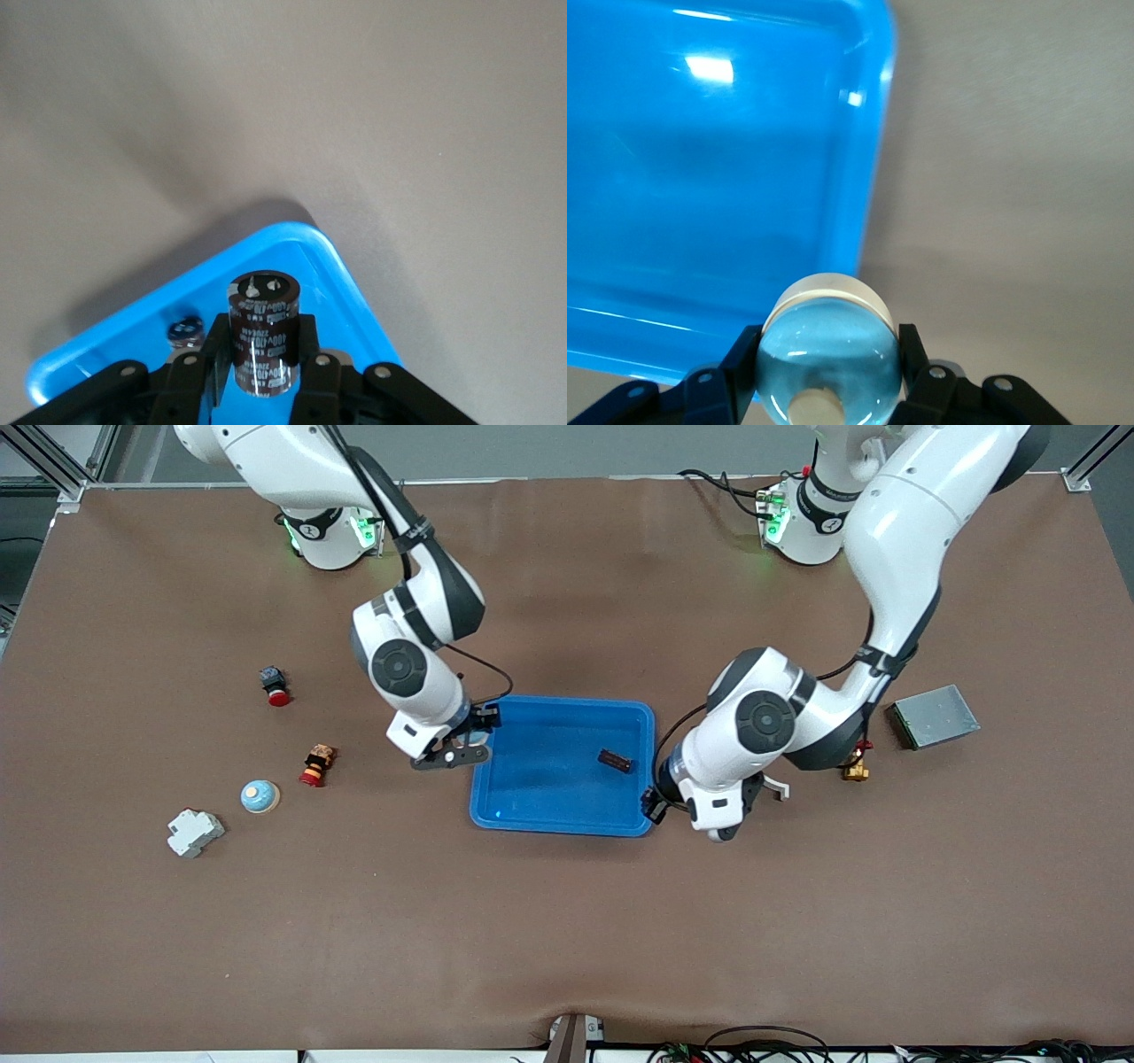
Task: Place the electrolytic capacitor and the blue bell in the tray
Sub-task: 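Move the capacitor and bell into the tray with both grippers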
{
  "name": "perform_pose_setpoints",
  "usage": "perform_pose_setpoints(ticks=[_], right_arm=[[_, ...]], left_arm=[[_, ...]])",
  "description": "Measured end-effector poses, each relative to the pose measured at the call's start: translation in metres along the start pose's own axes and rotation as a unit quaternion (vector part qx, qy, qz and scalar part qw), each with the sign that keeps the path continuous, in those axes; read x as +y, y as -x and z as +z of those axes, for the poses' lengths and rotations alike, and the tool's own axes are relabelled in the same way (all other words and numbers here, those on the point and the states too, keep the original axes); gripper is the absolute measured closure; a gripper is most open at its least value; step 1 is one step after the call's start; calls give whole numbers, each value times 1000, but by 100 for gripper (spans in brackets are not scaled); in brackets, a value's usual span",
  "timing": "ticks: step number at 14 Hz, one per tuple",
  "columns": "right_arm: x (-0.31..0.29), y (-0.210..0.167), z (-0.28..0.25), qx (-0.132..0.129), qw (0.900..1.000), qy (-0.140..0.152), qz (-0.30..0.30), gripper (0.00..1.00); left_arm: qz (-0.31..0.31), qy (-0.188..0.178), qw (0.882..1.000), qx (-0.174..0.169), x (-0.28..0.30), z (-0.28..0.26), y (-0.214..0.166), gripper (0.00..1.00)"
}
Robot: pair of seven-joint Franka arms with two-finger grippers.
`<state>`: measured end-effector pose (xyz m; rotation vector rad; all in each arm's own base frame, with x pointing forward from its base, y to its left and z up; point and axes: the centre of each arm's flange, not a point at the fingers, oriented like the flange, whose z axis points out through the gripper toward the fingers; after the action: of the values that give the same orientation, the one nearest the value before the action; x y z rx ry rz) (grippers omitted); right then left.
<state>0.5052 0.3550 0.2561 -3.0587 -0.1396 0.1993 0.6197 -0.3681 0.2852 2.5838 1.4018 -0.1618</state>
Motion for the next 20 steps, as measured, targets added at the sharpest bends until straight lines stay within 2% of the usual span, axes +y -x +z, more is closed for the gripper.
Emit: perform_pose_setpoints(ticks=[4, 13, 16, 20], right_arm=[[-30, 13, 17, 4, 1000, 2, 24, 33], [-55, 8, 51, -2, 999, 7, 52, 33], [-56, 2, 60, -2, 998, 8, 56, 33], [-55, -6, 66, -2, 998, 10, 60, 33]], left_arm=[[-31, -11, 999, 27, 1, 48, 26, 67], [-40, -16, 999, 20, -4, 88, 34, 66], [-35, -12, 999, 24, 2, 77, 34, 42], [-24, -9, 999, 47, 14, 26, 29, 2]])
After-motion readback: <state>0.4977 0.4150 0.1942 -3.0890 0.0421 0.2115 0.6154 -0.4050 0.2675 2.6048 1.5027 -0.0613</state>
